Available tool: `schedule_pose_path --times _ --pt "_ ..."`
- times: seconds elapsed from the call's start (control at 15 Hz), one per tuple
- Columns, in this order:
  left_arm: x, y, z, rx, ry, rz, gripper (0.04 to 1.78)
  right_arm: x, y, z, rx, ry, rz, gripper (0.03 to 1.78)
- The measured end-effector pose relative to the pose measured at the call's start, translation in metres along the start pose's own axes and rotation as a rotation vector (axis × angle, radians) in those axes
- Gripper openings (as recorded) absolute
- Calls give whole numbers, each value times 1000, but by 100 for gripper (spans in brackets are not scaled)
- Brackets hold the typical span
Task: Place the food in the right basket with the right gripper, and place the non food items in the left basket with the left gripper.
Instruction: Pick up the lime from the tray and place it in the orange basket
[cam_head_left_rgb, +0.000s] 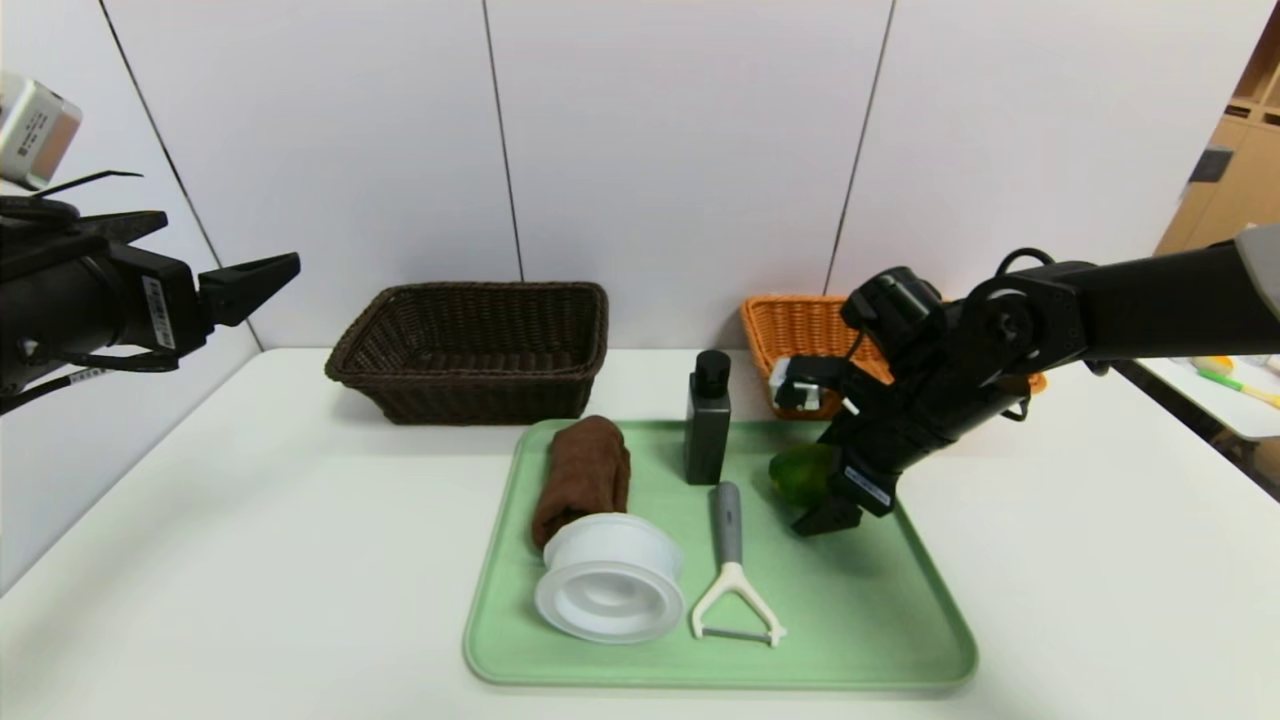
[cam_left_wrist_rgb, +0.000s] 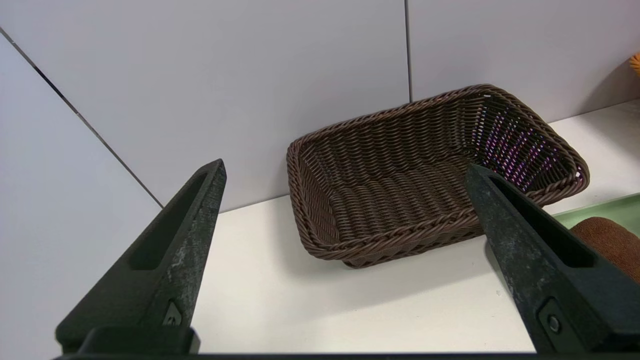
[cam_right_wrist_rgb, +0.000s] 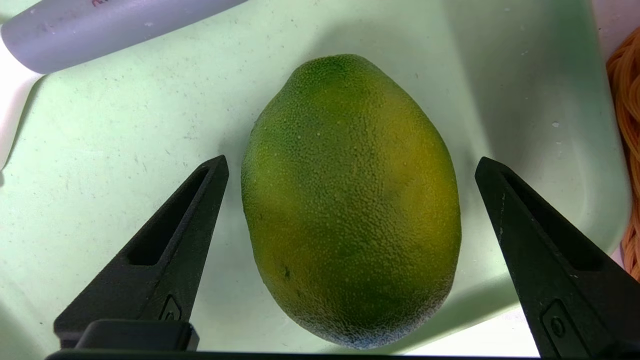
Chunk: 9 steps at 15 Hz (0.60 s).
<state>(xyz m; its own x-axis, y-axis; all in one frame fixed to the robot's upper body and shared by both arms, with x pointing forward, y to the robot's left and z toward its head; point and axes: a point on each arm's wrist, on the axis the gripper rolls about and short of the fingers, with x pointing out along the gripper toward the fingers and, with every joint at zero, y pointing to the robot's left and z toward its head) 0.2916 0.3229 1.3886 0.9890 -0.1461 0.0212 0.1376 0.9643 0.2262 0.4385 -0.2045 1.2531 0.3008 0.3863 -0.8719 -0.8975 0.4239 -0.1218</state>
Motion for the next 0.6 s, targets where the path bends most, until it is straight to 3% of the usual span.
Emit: schedule_pose_path --times 0.2,0.27,0.6 --pt "-1 0 1 0 -3 2 169 1 0 0 -5 -3 -2 114" --pt "-2 0 1 1 -5 2 169 1 0 0 -5 -4 -3 106" --pt "-2 0 2 -1 -6 3 169 -5 1 3 -17 -19 -4 102"
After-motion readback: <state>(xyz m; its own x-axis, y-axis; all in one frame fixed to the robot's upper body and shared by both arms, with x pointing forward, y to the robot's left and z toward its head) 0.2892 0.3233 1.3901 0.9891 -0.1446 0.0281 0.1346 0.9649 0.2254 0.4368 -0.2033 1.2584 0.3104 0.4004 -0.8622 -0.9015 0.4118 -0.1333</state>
